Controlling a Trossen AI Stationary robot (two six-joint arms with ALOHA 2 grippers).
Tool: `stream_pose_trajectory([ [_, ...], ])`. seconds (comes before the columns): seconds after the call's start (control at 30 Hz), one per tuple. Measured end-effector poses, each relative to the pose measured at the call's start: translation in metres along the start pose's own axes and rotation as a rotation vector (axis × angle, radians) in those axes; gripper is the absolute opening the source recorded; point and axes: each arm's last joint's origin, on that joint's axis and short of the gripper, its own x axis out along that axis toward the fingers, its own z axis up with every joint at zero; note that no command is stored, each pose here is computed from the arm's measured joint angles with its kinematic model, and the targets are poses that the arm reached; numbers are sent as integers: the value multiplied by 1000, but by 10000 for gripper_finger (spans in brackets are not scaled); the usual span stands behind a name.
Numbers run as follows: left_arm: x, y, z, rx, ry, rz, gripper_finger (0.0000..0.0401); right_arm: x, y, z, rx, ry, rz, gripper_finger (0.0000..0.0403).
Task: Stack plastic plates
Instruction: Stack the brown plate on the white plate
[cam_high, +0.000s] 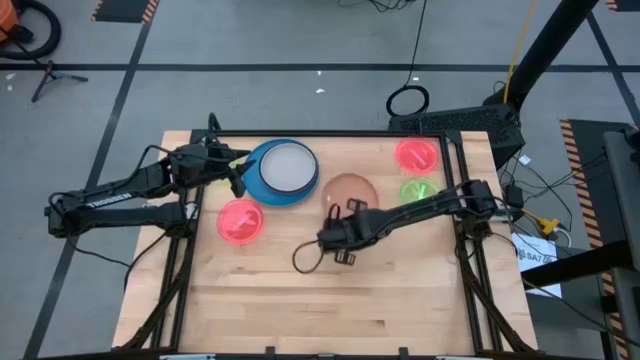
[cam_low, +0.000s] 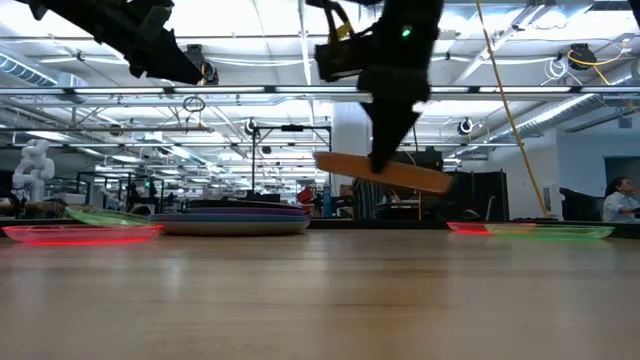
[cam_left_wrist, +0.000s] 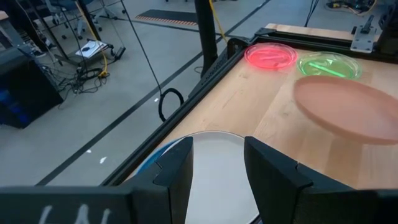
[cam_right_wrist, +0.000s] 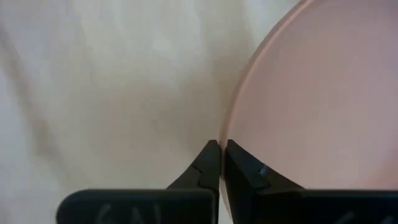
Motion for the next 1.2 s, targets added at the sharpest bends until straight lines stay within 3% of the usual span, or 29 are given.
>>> stream_pose_trajectory([
  [0.4, 0, 0, 0, -5, -3, 0, 149, 25, -61, 54, -281, -284, -47, 1],
  [0.57, 0, 0, 0, -2, -4, 0, 149, 36, -79, 68, -301, -367, 0, 1],
  [1.0, 0, 0, 2, 1, -18, 2, 149, 57, -103, 82, -420, -441, -30, 7],
  [1.2, 0, 0, 2, 3, -22, 2, 149, 77, -99, 88, -452, -449, -69, 27],
])
